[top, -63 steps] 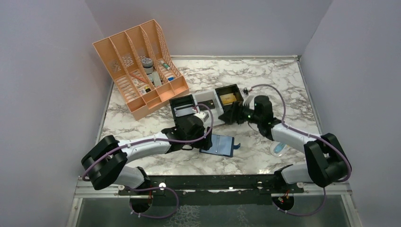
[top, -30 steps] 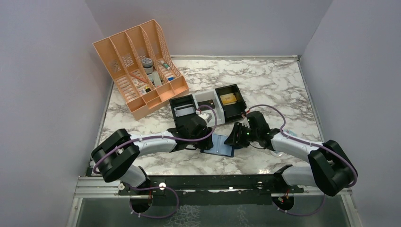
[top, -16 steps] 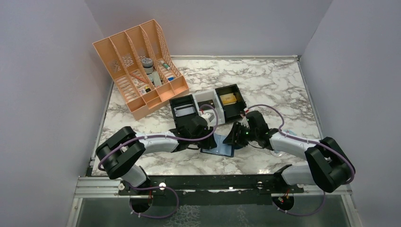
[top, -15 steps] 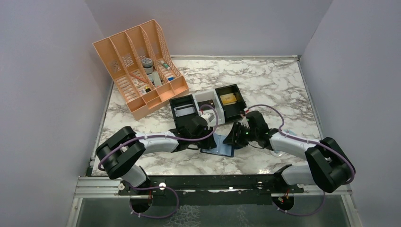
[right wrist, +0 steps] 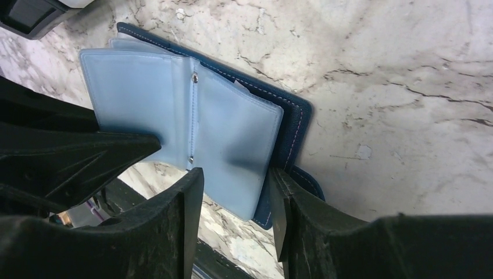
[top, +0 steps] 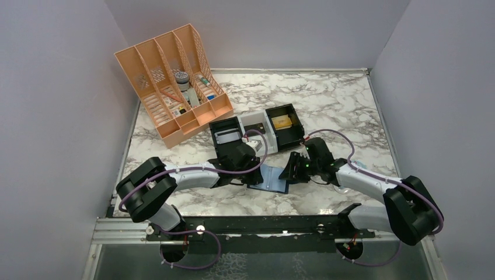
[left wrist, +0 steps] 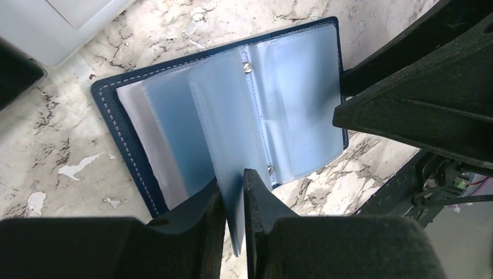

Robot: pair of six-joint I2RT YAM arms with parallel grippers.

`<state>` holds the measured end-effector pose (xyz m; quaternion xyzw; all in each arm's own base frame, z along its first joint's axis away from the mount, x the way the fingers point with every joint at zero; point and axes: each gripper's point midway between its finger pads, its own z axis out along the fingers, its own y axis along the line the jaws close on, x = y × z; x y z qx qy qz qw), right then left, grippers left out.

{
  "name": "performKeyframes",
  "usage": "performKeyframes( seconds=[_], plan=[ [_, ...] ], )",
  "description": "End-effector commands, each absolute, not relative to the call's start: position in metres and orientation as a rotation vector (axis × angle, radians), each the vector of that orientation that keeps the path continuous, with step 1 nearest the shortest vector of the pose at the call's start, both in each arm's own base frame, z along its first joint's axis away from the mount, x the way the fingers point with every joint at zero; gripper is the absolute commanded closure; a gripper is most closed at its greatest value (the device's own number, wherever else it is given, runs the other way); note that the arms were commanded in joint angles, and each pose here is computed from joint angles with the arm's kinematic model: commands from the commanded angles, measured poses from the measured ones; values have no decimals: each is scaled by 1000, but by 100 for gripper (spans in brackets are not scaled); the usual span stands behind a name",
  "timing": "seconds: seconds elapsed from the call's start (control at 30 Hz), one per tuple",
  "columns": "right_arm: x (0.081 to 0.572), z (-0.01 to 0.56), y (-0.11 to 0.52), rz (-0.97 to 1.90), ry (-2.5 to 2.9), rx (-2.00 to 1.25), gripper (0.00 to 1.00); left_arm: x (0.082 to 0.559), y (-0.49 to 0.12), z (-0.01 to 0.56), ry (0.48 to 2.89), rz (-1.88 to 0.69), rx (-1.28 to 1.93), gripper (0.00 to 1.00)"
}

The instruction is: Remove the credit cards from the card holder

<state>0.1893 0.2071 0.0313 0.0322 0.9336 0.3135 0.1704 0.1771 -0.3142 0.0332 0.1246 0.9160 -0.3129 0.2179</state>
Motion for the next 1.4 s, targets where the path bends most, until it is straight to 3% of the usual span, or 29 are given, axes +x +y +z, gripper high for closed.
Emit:
performKeyframes(
  seconds=[0.0,0.37,0.47,0.6,0.67,0.9,1.0,1.1,1.17,1.27,1.37],
  plan=[
    [177,18,209,919,2701,84,55,181,-318,38,2515,-867,371,83],
    [187,35,239,1156,2618,73,65,170,-320,22,2561,-846,420,91],
    [189,42,249,1237,2589,64,72,170,-321,24,2554,-849,421,92],
    [191,44,255,1287,2579,51,93,171,-324,28,2544,-857,429,92],
    [192,42,253,1257,2586,53,99,171,-323,28,2543,-852,430,92],
    [209,24,217,864,2640,60,99,171,-323,40,2514,-874,419,93],
    [202,17,215,846,2680,-61,98,167,-327,48,2507,-921,405,93],
    [189,17,225,957,2707,-209,93,155,-334,52,2515,-1004,406,86],
    [190,21,224,946,2692,-209,88,155,-327,51,2524,-971,374,73],
    [210,36,209,784,2628,-134,76,159,-309,54,2523,-871,317,60],
    [235,61,189,603,2525,-75,62,167,-295,65,2498,-782,289,41]
  ],
)
